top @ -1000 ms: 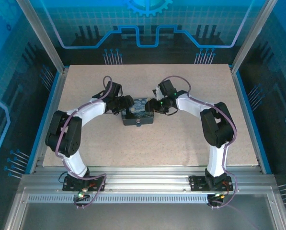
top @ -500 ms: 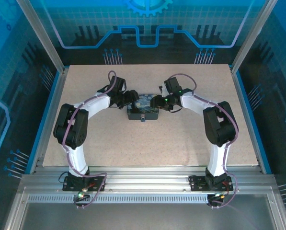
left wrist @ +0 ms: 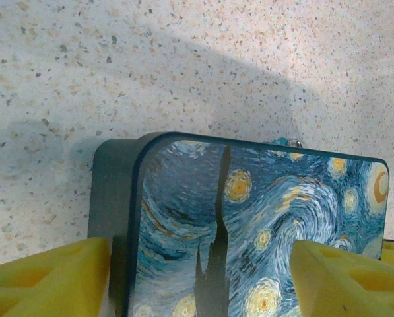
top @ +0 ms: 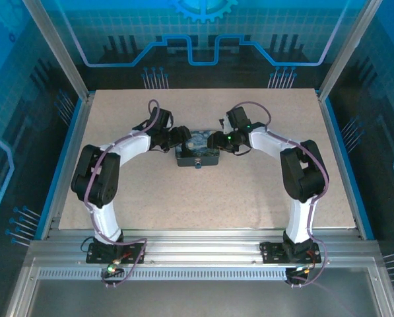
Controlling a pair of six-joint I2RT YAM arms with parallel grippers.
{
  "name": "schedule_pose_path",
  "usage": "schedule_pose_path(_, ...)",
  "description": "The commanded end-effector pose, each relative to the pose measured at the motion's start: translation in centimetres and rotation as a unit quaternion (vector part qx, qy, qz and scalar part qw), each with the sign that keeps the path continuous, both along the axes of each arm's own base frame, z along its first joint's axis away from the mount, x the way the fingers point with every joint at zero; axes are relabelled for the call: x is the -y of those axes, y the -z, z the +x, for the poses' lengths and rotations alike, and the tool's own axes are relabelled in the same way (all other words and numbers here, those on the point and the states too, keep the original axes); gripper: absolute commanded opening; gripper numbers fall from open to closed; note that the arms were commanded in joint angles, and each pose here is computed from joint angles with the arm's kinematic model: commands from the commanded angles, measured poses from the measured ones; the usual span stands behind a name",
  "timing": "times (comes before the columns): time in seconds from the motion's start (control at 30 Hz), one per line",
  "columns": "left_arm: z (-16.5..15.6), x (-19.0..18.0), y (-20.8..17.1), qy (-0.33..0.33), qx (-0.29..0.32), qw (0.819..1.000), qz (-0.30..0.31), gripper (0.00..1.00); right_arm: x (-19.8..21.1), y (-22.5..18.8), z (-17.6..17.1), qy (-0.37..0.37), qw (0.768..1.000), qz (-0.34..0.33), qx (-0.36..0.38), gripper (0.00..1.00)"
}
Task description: Unlock the padlock with the key
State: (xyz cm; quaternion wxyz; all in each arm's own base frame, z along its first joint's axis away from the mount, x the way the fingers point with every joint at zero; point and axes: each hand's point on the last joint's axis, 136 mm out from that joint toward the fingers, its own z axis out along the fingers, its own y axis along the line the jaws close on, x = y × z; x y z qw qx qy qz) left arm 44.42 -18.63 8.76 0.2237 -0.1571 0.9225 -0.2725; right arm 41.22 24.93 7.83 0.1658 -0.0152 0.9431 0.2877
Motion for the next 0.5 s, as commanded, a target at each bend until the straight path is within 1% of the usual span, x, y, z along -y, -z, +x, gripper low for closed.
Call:
schedule_pose_path(0.0, -0.8, 1.1, -1.9, 0.027, 0.014, 0.999, -0.033, 0.73, -2.2, -0.3, -0.8, -0.025, 0.999, 0.022, -0.004, 0.55)
schedule_pose_path(0.23, -0.9, 0.2, -2.3, 0.021, 0.017, 0.999, -0.027, 0.73, -2.9, -0.8, -1.2, -0.033, 0.999, 0.026, -0.001, 0.55)
schedule_pose_path(0.47, -0.9, -0.5, -2.5, 0.014, 0.018, 0.999, -0.024, 0.75, -2.3, -0.7, -1.2, -0.028, 0.999, 0.018, -0.004, 0.57)
